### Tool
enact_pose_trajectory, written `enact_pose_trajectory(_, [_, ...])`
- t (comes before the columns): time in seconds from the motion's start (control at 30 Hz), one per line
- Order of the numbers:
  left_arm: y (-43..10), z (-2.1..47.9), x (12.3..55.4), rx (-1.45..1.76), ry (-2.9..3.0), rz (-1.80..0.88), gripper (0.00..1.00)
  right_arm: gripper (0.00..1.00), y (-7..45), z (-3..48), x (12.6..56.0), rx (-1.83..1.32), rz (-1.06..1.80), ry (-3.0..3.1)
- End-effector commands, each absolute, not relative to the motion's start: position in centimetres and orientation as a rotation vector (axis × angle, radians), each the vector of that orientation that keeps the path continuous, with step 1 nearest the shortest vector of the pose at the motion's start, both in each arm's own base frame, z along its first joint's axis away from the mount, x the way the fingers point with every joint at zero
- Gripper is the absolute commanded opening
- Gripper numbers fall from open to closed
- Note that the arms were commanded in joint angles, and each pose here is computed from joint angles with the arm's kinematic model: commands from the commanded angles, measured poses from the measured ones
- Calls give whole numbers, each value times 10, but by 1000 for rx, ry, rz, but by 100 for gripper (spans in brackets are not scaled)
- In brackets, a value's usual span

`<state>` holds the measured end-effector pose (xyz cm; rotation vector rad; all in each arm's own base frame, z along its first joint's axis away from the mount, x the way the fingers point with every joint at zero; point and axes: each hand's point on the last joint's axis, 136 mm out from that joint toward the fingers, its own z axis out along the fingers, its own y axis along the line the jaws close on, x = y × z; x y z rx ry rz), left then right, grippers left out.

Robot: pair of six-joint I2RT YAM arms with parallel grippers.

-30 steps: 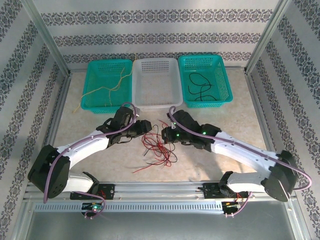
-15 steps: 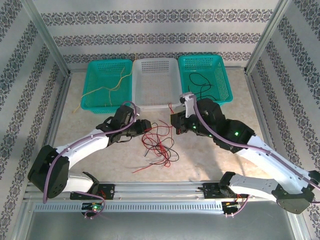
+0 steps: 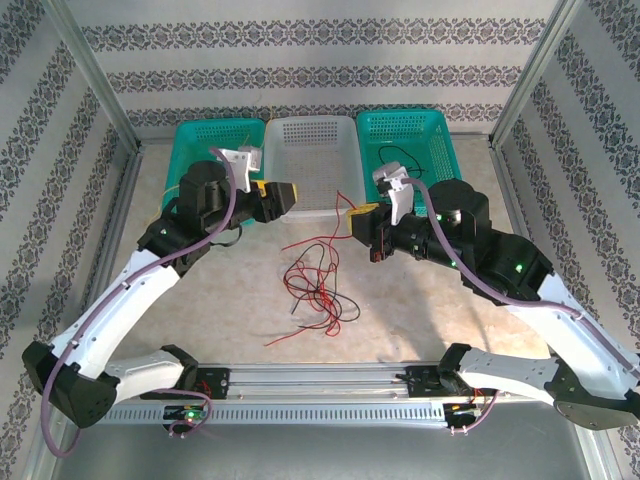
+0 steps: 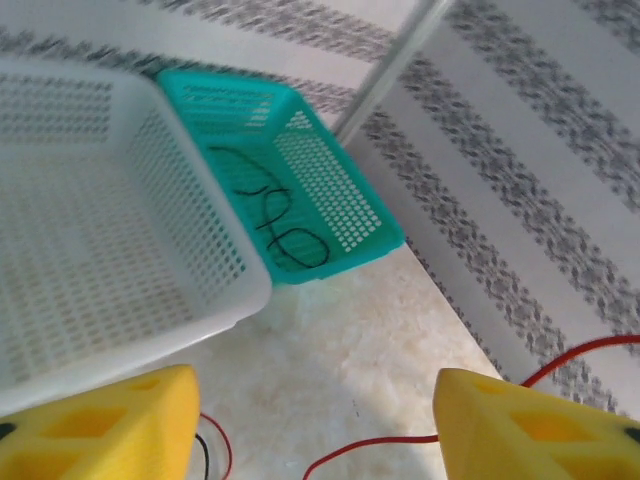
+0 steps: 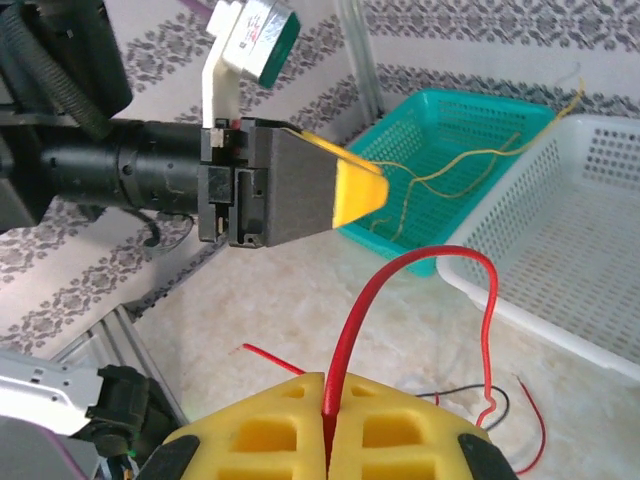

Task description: Untangle the cables

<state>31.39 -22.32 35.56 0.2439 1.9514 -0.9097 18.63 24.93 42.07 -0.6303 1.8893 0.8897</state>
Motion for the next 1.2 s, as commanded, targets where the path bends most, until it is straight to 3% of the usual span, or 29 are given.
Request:
enact_pose_trajectory(0.0, [-255,366,295,522,1861,-1072,71,0,252,441,173,-716,940,1812])
enact_pose_trajectory(0.2, [-271,392,276,745,1742,-1139,77,0,253,444,172,-736,962,1808])
enact_pose_trajectory(0.43, [-295,385,271,708,1639,-1458,77,0,258,446,174,-722,996,1800])
enact_pose_trajectory(1.17, [-313,348,282,632,1688,-1538,32,0,268,453,173,-703,1104,1774])
